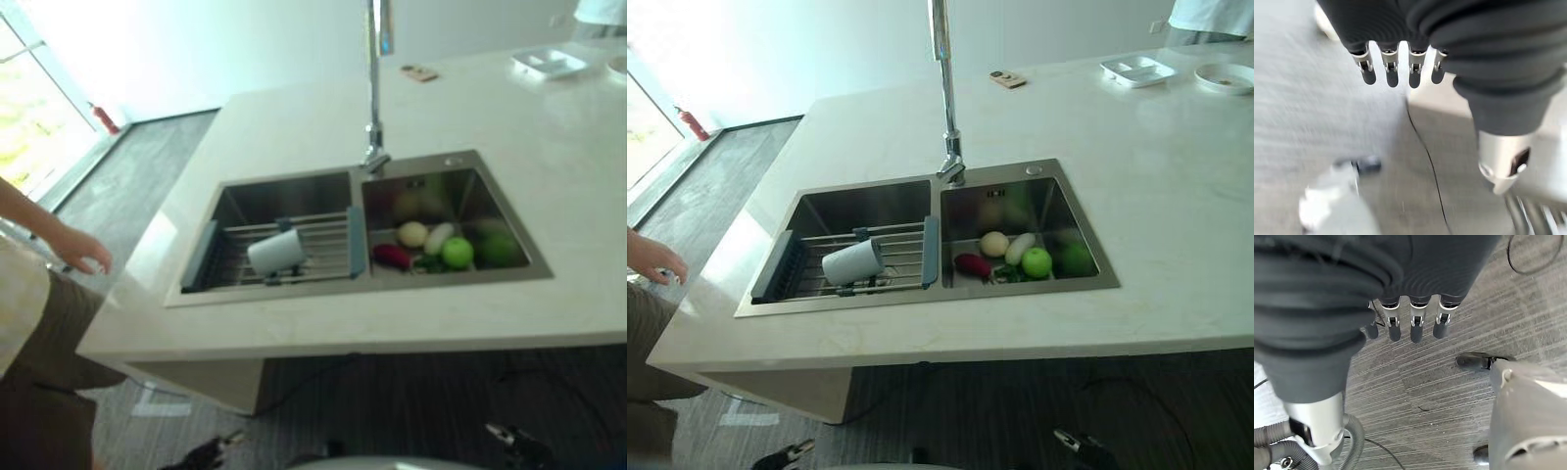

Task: Place the dishes in the dishwasher.

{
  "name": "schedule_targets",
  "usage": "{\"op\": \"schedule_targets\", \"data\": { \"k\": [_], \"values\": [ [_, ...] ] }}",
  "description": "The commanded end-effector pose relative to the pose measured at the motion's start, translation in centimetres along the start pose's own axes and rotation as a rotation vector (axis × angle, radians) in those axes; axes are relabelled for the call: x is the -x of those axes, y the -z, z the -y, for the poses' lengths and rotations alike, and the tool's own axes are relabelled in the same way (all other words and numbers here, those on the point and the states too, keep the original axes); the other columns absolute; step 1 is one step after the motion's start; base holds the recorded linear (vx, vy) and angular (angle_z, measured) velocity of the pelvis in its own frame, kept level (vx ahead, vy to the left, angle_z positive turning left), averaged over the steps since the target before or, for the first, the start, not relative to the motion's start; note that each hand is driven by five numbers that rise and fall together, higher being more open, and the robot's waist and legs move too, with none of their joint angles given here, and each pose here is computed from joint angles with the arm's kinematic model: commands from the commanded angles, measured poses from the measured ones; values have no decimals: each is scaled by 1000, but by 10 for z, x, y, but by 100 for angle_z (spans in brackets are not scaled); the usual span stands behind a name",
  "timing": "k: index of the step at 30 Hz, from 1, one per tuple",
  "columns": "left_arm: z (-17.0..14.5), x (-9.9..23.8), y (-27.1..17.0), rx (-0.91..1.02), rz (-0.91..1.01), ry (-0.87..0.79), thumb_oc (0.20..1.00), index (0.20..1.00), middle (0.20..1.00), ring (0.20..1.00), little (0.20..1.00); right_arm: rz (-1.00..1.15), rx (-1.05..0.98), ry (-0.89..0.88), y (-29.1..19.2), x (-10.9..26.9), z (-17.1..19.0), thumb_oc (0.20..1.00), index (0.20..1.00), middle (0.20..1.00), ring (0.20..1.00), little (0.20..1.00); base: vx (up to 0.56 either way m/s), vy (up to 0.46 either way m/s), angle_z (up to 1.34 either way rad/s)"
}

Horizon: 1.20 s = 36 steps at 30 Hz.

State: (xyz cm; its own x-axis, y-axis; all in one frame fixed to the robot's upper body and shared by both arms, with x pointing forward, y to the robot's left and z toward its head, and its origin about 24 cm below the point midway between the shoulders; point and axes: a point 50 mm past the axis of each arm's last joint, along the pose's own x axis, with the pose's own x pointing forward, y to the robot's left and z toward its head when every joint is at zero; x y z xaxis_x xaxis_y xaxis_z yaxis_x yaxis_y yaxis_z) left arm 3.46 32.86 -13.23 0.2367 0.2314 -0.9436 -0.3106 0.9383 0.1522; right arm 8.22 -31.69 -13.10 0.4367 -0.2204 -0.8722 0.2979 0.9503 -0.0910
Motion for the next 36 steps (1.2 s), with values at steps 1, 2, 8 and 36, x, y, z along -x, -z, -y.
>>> {"op": "schedule_targets", "data": {
  "k": [1,2,8,36],
  "values": [
    [-71,24,-47,-34,96,-243,1000,1000,1000,1000,1000,41,-39,-49,-14,-8,-18,1000,1000,1000,1000,1000,-16,-2,30],
    [-77,27,-49,-28,106,-281,1000,1000,1000,1000,1000,42,-39,-50,-14,-8,-19,1000,1000,1000,1000,1000,-22,-10,28],
    [-169,101,-103,-123,247,-600,1000,1000,1000,1000,1000,62,-98,-40,-14,-8,-20,1000,1000,1000,1000,1000,-15,-42,22],
    [2,306,-328,-712,1625,-399,1000,1000,1000,1000,1000,-34,-256,-78,40,-1,-49,1000,1000,1000,1000,1000,39,-35,-5]
  ]
}}
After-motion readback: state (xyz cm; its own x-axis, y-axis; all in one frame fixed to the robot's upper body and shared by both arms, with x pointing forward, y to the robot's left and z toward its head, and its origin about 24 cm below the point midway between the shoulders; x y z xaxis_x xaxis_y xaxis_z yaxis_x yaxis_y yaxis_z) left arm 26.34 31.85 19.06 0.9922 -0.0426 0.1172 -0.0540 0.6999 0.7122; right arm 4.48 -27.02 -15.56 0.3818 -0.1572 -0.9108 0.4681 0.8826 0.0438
